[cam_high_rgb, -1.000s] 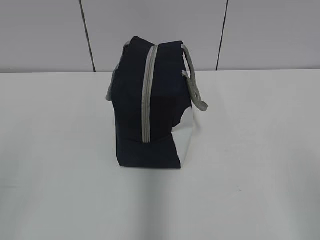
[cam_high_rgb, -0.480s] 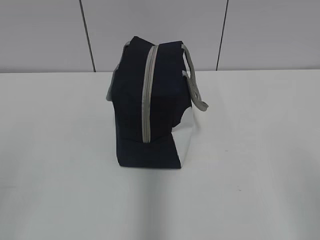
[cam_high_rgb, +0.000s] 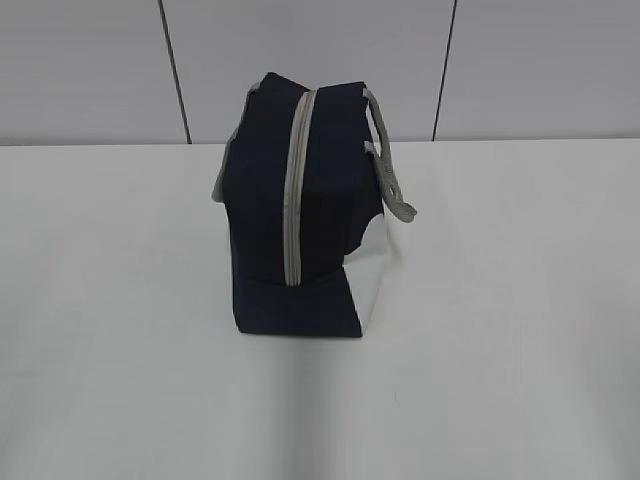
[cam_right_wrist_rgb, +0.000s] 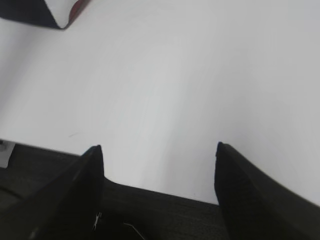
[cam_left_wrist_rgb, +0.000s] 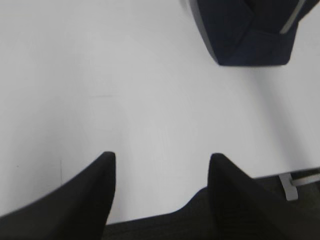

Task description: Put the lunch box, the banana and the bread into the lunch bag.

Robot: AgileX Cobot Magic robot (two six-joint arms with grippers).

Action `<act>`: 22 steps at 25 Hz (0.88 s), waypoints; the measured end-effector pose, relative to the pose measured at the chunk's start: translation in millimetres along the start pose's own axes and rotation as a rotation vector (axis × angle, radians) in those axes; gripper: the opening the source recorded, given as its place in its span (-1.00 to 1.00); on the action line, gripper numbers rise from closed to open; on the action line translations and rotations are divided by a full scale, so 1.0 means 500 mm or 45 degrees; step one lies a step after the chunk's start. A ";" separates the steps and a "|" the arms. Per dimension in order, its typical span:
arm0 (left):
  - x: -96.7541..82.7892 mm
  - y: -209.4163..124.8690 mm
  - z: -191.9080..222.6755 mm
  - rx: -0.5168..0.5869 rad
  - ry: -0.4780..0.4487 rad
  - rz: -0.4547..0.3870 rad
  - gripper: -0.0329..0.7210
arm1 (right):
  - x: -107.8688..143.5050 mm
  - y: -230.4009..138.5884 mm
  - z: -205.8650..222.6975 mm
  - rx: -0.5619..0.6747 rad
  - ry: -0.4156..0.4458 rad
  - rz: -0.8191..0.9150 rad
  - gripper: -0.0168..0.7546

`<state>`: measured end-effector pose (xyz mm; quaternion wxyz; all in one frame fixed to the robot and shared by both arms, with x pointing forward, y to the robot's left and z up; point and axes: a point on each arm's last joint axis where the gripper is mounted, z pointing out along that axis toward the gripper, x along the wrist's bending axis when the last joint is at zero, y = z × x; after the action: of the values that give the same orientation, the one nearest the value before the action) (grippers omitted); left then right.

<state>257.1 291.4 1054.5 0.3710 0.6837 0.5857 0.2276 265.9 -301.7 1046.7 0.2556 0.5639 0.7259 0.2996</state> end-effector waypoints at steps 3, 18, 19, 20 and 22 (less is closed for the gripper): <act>0.002 -0.009 -0.015 -0.087 0.086 -0.067 0.18 | -0.007 -0.007 -0.010 -0.037 -0.104 0.107 0.37; -0.004 -0.037 -0.048 -0.279 0.203 -0.135 0.18 | -0.005 -0.054 -0.060 -0.293 -0.334 0.318 0.37; -0.004 -0.037 -0.048 -0.280 0.209 -0.139 0.18 | -0.005 -0.054 -0.060 -0.293 -0.334 0.318 0.37; -0.004 -0.037 -0.048 -0.281 0.214 -0.142 0.18 | -0.005 -0.054 -0.060 -0.293 -0.335 0.319 0.37; -0.004 -0.037 -0.047 -0.281 0.218 -0.145 0.18 | -0.004 -0.054 -0.061 -0.296 -0.335 0.319 0.37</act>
<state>227.1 296.0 1055.0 0.4049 0.5824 0.6245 0.3267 226.8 -313.3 1048.0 0.3723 0.6507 0.5712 0.3343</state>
